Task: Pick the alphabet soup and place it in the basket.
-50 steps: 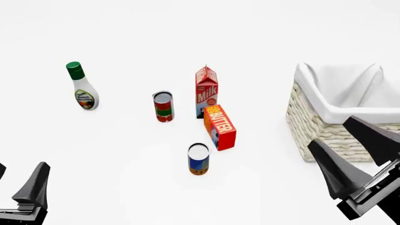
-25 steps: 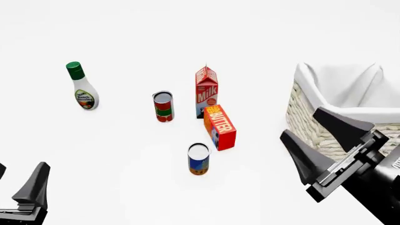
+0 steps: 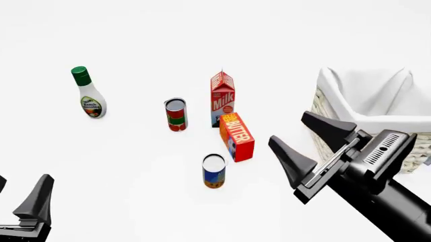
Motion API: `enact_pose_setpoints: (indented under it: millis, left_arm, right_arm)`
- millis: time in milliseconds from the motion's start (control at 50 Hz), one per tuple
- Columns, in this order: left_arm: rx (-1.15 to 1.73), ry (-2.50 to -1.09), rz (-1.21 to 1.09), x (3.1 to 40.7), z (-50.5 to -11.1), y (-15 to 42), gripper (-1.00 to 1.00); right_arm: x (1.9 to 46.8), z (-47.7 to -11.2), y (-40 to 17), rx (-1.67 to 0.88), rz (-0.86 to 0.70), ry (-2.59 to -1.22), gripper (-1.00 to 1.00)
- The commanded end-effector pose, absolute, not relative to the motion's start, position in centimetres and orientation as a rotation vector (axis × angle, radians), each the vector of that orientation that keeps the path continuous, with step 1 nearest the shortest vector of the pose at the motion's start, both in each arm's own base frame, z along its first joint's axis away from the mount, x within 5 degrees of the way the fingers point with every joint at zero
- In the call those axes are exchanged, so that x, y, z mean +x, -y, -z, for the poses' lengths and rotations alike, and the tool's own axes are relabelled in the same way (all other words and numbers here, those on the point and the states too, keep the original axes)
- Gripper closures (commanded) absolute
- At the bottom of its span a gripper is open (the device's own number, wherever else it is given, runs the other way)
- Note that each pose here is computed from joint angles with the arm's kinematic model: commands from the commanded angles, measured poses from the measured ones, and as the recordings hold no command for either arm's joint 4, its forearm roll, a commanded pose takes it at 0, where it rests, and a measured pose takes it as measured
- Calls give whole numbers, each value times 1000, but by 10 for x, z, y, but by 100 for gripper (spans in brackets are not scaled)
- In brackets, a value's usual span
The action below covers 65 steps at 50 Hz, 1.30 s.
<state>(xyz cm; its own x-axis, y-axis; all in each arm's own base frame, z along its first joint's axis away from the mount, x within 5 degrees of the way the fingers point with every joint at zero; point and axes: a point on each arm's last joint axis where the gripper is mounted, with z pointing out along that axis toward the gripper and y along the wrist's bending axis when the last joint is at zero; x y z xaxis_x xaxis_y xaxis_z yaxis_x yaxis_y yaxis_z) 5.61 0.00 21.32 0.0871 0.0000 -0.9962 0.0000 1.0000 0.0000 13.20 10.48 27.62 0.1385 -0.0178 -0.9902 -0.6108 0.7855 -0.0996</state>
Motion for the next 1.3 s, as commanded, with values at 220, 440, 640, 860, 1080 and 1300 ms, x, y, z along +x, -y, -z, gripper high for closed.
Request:
enact_pose_setpoints:
  millis: [220,440,640,860,1080,1300]
  left_arm:
    - [0,-1484,0,56,-213,0,-100]
    - [0,-1484,0,56,-213,0,-100]
    - [0,-1484,0,56,-213,0,-100]
    - [0,-1484,0,56,-213,0,-100]
    - [0,-1484,0,56,-213,0,-100]
    - [0,-1484,0,56,-213,0,-100]
  right_arm:
    - [152,-262,-135,-618,-497,-1406,-100]
    - [163,-250,-152,-649,-513,-1430,-100]
    - [171,-241,-165,-667,-524,-1450,-100]
    - [182,-226,-175,-679,-520,-1482,-100]
    - [192,-211,-184,-689,-517,-1515,-100]
    - [200,-197,-191,-694,-514,-1543,-100]
